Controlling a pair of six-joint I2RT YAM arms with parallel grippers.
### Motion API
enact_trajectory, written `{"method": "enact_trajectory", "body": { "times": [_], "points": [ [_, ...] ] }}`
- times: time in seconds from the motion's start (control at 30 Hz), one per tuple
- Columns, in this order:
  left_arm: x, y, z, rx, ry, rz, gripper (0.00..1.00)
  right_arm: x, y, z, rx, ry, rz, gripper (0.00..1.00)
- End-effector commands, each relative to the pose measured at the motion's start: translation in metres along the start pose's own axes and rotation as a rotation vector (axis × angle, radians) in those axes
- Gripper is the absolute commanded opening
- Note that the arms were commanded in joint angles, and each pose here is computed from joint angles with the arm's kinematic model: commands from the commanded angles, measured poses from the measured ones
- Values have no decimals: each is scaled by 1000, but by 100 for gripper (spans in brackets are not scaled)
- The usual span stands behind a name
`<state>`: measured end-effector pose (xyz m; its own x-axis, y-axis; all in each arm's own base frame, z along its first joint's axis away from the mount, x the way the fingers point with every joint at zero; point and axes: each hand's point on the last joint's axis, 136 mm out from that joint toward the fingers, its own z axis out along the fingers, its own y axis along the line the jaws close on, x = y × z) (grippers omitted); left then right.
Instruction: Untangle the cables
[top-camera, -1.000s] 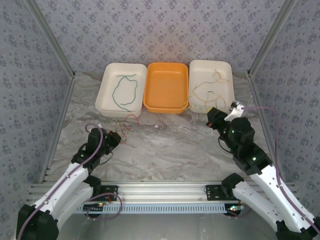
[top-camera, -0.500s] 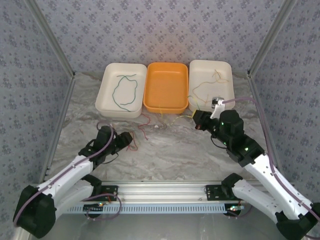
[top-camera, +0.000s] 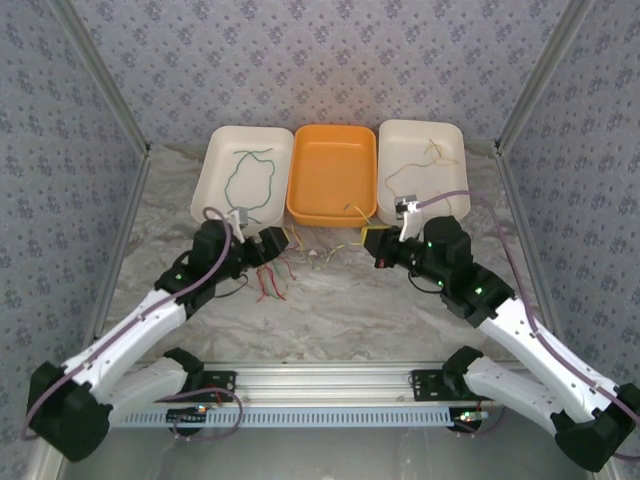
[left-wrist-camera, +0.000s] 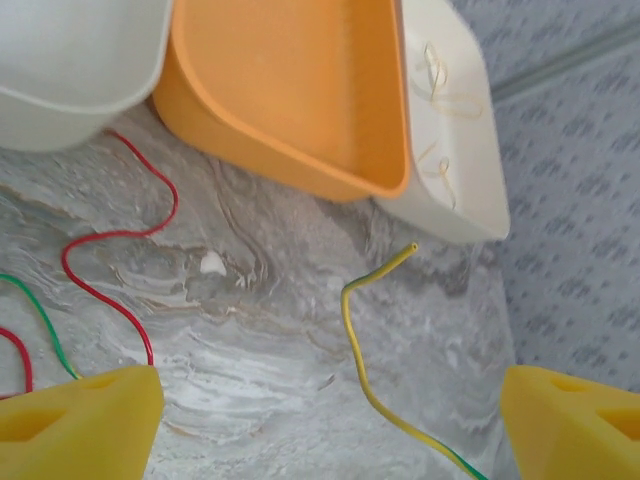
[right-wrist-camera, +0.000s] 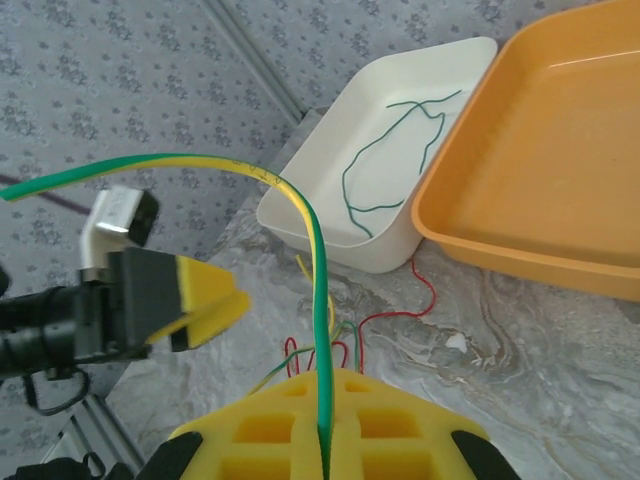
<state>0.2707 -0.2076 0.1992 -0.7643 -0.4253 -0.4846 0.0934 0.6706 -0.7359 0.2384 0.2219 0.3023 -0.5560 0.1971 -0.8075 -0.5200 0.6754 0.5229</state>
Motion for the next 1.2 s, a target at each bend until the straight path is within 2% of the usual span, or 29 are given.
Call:
{"method": "enact_trajectory", "body": {
  "times": [0.0, 0.2, 0.27, 0.47, 0.5, 0.57, 0.73, 0.93, 1.17],
  "points": [
    [2, -18, 11, 49, 27, 51, 84, -7, 20, 0, -74, -10, -37, 0],
    [-9, -19, 26, 32, -9, 46, 70, -4, 31, -1, -105, -8, -46, 0],
    [-10, -15, 31, 9, -9, 39, 58, -6, 34, -3, -119, -20, -43, 0],
    [-10, 1, 40, -13, -31, -42, 5, -8, 40, -7, -152, -71, -31, 0],
    [-11, 4, 39, -15, -44, -68, 0, -8, 41, -8, -157, -90, -31, 0],
    [-13, 10, 32, -23, -81, -134, 0, -14, 40, -13, -170, -161, -27, 0],
    [-10, 20, 21, 18, -144, -368, 0, -47, 44, -36, -222, -453, -15, 0],
    [-3, -1, 16, 60, -112, -429, 0, -86, 65, -55, -282, -669, -38, 0],
    [8, -11, 17, 91, -112, -483, 0, -121, 82, -73, -321, -825, -32, 0]
  ]
}}
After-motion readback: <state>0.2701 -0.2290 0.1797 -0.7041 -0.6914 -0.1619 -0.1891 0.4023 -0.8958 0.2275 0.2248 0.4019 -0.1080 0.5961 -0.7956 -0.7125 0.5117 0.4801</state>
